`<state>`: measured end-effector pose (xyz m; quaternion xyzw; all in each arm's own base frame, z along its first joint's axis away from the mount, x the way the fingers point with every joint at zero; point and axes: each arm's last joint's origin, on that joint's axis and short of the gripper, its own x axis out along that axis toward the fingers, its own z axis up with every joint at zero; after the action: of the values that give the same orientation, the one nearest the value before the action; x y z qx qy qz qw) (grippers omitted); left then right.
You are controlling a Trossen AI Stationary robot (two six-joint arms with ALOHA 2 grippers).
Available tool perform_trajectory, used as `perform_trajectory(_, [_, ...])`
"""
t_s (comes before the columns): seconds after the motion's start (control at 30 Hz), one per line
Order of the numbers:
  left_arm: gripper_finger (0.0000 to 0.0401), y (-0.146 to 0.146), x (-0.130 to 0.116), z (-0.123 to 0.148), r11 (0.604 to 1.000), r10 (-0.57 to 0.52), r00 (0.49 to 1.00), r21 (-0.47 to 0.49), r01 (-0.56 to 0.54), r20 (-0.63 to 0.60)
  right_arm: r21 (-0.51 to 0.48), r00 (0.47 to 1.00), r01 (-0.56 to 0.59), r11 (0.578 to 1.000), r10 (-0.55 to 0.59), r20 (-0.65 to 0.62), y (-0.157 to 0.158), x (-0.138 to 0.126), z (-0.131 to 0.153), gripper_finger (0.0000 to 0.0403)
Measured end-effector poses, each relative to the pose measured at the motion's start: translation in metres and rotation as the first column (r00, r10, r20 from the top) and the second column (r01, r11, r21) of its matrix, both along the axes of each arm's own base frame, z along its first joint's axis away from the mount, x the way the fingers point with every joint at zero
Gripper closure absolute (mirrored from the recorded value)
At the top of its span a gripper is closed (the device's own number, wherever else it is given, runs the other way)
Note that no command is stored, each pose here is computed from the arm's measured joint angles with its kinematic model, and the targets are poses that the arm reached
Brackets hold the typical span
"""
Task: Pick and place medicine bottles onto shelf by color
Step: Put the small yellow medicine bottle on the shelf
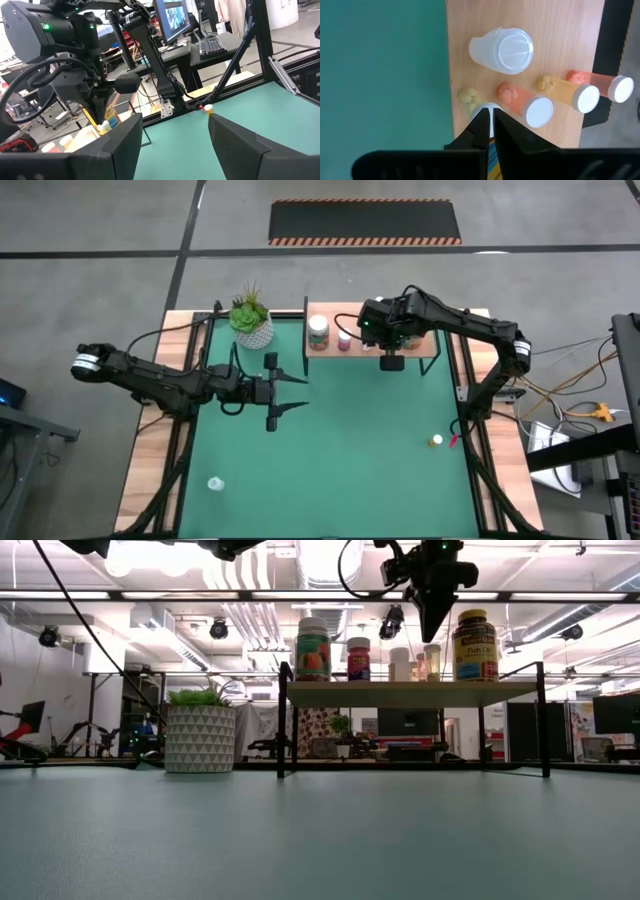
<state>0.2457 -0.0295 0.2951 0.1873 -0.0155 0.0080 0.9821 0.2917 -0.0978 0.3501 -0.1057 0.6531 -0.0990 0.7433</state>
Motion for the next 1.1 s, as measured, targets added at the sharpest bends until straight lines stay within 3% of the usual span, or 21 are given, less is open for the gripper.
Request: perform_trajectory(1.1, [0.0191,0.0000,0.0000,0.0004,1.000,0.000,1.000,-0.001,0.000,0.005,-0.010,0.999,0.027,1.000,-0.027,-0.044,-0.0010,0.0007,-0.0049,0.0390])
